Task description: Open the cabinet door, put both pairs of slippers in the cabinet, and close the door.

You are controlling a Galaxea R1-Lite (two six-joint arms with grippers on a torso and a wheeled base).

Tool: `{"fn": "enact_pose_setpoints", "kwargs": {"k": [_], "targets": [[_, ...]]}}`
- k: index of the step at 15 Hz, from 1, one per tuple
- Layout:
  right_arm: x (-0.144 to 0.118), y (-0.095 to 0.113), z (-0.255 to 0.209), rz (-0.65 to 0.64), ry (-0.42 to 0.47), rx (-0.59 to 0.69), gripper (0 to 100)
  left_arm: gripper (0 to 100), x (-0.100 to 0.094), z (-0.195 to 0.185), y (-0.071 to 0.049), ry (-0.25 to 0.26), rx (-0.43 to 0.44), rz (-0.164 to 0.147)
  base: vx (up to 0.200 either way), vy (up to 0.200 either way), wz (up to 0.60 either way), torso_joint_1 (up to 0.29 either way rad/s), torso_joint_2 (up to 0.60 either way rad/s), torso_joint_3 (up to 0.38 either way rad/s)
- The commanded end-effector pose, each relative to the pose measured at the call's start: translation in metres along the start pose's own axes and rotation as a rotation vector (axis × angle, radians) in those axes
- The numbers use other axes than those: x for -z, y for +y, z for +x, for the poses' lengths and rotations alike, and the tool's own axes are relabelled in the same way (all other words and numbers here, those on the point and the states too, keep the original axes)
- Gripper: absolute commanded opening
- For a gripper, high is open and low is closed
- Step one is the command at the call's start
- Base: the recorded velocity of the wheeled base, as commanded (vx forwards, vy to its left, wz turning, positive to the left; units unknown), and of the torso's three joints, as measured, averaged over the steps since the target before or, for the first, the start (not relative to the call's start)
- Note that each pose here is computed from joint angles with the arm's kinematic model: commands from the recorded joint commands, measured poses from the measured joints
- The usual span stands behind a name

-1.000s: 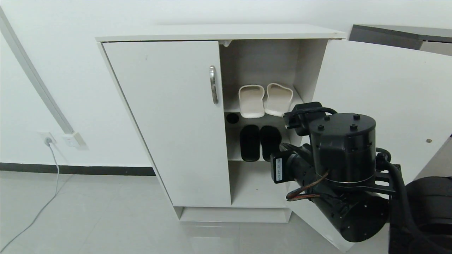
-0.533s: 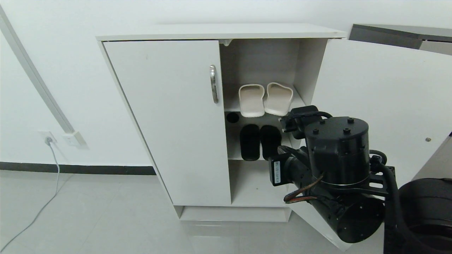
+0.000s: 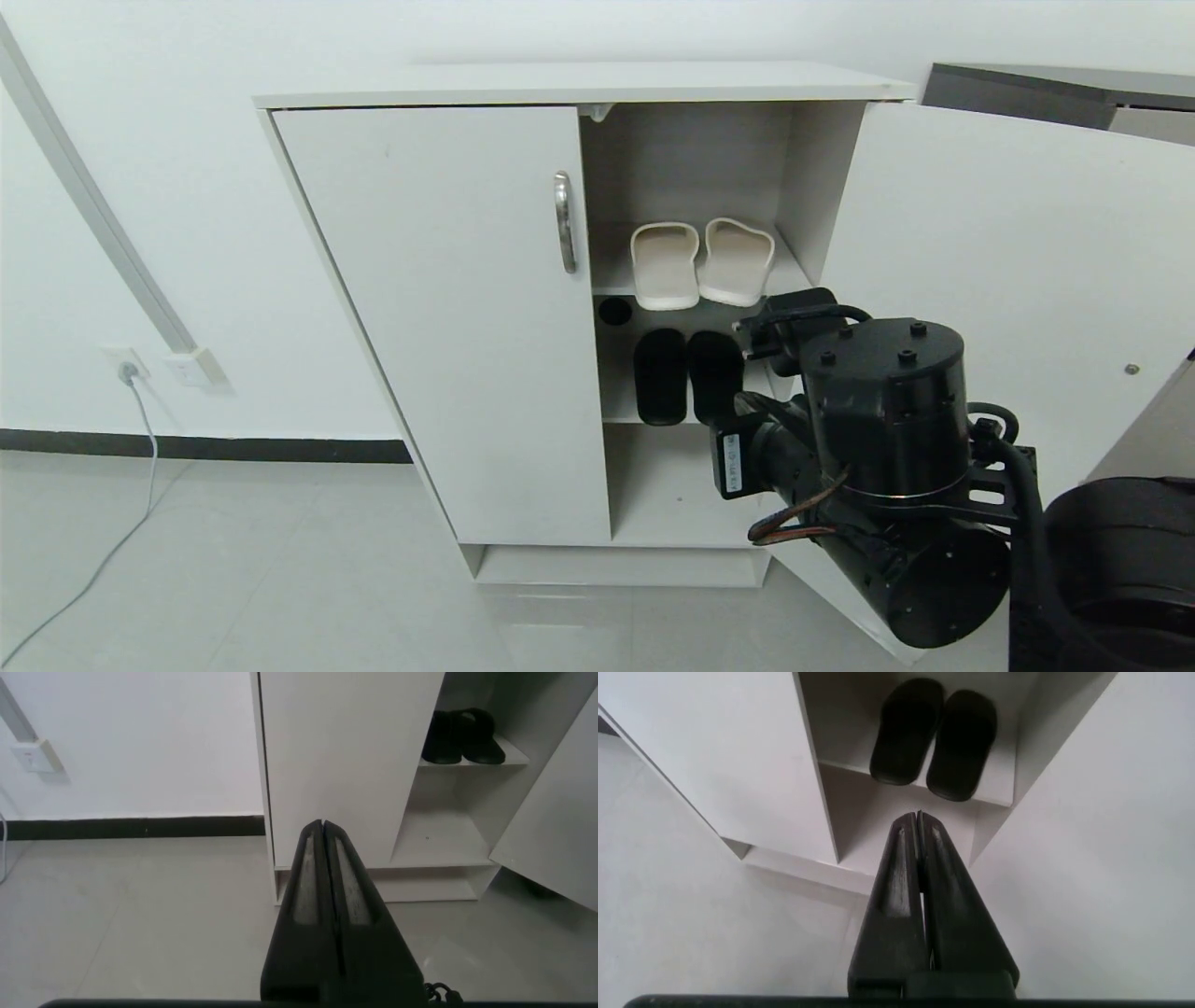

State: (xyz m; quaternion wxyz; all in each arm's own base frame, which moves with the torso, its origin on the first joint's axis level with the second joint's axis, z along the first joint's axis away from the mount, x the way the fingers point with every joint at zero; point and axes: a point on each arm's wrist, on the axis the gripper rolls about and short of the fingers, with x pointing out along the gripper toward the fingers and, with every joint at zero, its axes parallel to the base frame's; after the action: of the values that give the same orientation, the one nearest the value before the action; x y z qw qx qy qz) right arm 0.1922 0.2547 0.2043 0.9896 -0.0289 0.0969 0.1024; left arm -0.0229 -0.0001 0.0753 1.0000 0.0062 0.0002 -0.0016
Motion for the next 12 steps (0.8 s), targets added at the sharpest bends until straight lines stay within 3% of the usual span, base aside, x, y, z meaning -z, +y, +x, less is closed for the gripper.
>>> {"fn": "enact_pose_setpoints", "kwargs": {"k": [1, 12], "targets": [[0.0012, 0.0007, 0.0009, -0.004, 0.003, 0.001, 0, 0, 0.0000, 0.0001, 0.0000, 0.001, 0.000, 0.000, 0.000, 0.000, 0.00, 0.000, 0.00, 0.000], [0.0050, 0.0024, 0.0041, -0.013, 0.013, 0.005, 0, 0, 0.0000, 0.0001, 0.0000, 0.001, 0.000, 0.000, 0.000, 0.000, 0.00, 0.001, -0.01, -0.004]]}}
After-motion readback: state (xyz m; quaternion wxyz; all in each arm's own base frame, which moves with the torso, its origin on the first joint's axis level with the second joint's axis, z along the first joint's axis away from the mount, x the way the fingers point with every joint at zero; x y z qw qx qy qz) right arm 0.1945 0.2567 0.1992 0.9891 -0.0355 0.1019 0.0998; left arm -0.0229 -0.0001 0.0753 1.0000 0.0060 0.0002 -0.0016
